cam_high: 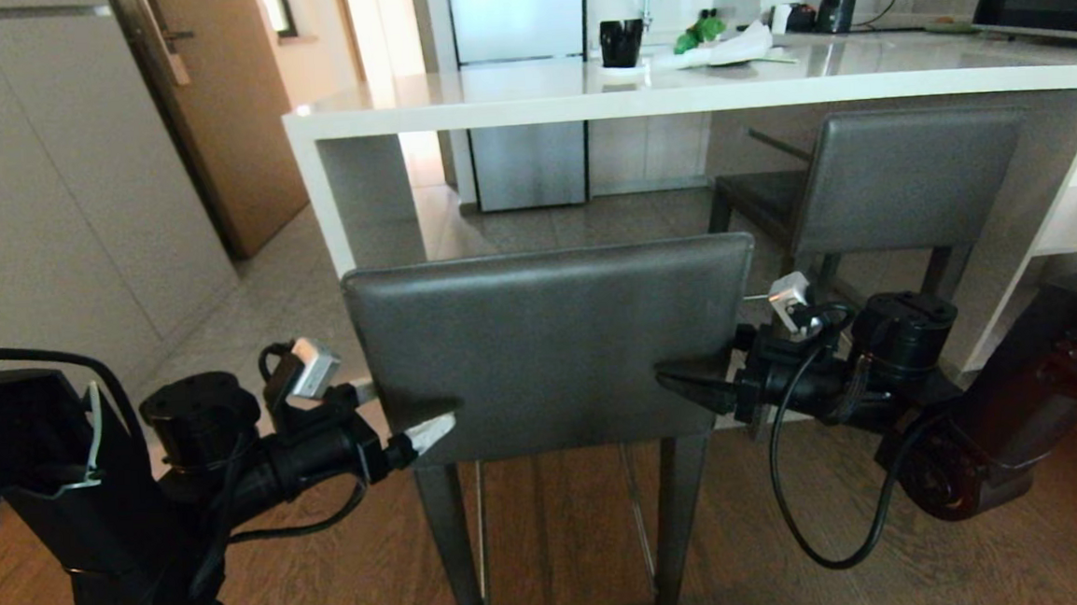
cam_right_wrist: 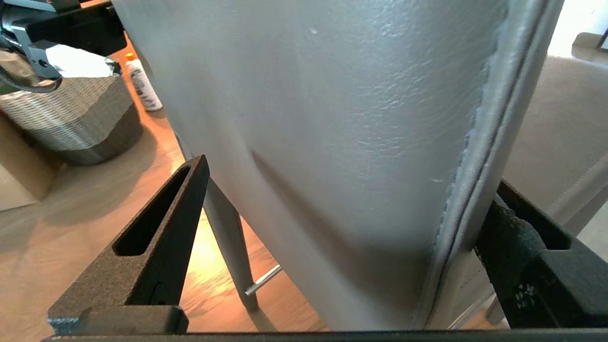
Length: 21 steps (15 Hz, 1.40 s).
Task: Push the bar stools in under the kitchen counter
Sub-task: Pull the gray chair out from under the dining table
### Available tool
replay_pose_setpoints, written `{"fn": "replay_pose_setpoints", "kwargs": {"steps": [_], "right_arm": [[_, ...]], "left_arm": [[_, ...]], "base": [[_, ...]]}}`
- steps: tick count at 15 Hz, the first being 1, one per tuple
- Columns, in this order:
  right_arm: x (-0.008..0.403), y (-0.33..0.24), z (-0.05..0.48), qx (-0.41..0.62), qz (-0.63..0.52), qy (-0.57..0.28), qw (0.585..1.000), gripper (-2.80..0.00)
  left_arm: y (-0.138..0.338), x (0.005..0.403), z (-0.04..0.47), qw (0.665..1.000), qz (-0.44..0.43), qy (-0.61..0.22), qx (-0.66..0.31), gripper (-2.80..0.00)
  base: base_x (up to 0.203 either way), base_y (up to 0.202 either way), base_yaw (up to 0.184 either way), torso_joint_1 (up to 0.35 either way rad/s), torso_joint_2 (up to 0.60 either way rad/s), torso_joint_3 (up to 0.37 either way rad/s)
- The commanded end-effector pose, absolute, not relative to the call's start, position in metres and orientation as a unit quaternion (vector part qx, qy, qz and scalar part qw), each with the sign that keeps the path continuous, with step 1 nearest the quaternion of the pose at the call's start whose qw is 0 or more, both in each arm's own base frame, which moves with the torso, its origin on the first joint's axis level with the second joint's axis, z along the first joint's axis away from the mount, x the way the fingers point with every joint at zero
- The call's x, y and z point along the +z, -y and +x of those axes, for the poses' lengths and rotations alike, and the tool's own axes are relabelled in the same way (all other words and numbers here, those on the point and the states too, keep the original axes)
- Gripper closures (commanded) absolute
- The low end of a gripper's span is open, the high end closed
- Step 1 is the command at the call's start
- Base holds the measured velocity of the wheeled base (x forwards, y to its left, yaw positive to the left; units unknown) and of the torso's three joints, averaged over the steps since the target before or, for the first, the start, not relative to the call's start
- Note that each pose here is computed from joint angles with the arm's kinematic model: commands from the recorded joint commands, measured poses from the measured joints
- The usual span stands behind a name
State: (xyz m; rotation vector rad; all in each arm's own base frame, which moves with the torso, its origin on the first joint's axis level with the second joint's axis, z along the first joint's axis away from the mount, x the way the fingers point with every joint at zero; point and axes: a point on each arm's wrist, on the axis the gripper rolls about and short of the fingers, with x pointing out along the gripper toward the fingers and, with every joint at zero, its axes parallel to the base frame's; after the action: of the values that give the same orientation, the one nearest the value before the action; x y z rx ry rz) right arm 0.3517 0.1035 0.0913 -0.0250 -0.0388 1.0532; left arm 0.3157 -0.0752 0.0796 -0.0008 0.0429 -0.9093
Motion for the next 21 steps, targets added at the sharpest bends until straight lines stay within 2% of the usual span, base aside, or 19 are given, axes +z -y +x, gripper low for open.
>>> {"fn": "replay_pose_setpoints", "kwargs": {"steps": [1,4,14,21], "right_arm": [[0.091,-0.104,0.352,0.505,-0.013,0.022,0.863,-2.80],[0.092,-0.102,0.352,0.503,-0.014,0.024,0.864,-2.80],[0.079,-0.098,0.351,0.499,-0.012,0.018,0.867,-2.80],[0.082,-0.022,0.358,0.412,-0.009,0.014,0.911,-2.80]], "left_arm": [[0.075,0.080,0.316,0.898,0.001,-0.016,-0.440,-2.80],[0.075,0.081,0.317,0.902,0.001,-0.015,-0.432,-2.80],[0.071,0.081,0.320,0.906,0.001,-0.013,-0.424,-2.80],[-0.003,0.074,0.315,0.945,-0.011,-0.037,-0.326,-2.80]], "base": [[-0.191,0.000,0.001,-0.003,0.00,0.000],[-0.129,0.000,-0.014,0.000,0.00,0.003],[0.000,0.000,0.000,0.000,0.00,0.000],[0.000,0.000,0.000,0.000,0.00,0.000]]}}
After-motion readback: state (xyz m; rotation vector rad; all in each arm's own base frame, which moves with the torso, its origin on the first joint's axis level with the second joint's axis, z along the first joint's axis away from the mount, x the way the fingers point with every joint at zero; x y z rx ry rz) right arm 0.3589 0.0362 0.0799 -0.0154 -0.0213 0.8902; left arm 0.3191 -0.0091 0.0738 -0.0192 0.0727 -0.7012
